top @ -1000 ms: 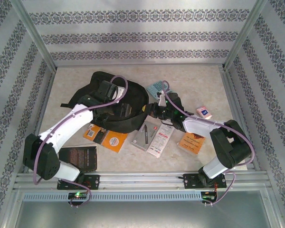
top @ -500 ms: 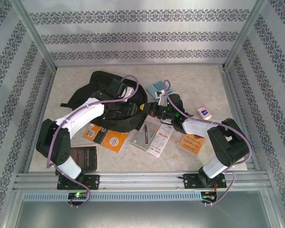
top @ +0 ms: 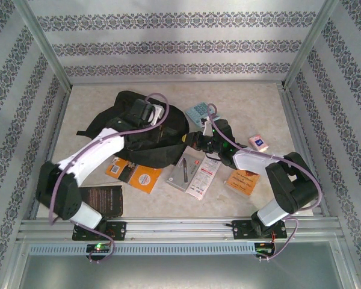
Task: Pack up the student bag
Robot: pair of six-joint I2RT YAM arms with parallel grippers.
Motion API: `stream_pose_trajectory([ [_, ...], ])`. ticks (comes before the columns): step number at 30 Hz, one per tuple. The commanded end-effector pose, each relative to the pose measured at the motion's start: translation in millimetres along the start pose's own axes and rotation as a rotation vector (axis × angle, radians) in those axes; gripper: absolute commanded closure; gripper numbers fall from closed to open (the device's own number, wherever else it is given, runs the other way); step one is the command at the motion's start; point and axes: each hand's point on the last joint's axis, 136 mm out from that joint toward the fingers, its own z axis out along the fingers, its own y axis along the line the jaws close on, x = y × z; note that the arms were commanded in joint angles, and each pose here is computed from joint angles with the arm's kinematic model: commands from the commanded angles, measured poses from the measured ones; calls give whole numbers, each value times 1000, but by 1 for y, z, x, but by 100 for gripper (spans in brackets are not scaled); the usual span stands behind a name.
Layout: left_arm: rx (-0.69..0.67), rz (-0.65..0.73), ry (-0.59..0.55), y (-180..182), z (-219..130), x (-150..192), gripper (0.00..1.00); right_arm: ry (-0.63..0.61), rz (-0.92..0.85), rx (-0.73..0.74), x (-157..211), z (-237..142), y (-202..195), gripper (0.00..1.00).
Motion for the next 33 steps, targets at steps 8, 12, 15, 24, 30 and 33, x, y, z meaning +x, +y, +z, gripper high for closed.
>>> stream_pose_trajectory([
  [8,87,-130,-195,-1,-41,-26,100,-94,-114,109,-36,-19,19,49],
  [12,73,-145,-215,4,-47,-26,100,-175,-170,271,-58,-43,21,61],
  [15,67,-169,-245,9,-53,-27,100,-201,-140,323,-68,-54,13,100],
  [24,120,-224,-306,7,-70,-37,100,42,-31,83,-37,11,49,100],
  [30,132,-190,-252,4,-67,-32,75,131,95,-43,-34,61,70,100],
  [33,99,-160,-197,6,-67,-34,52,109,101,-93,-42,70,83,100],
])
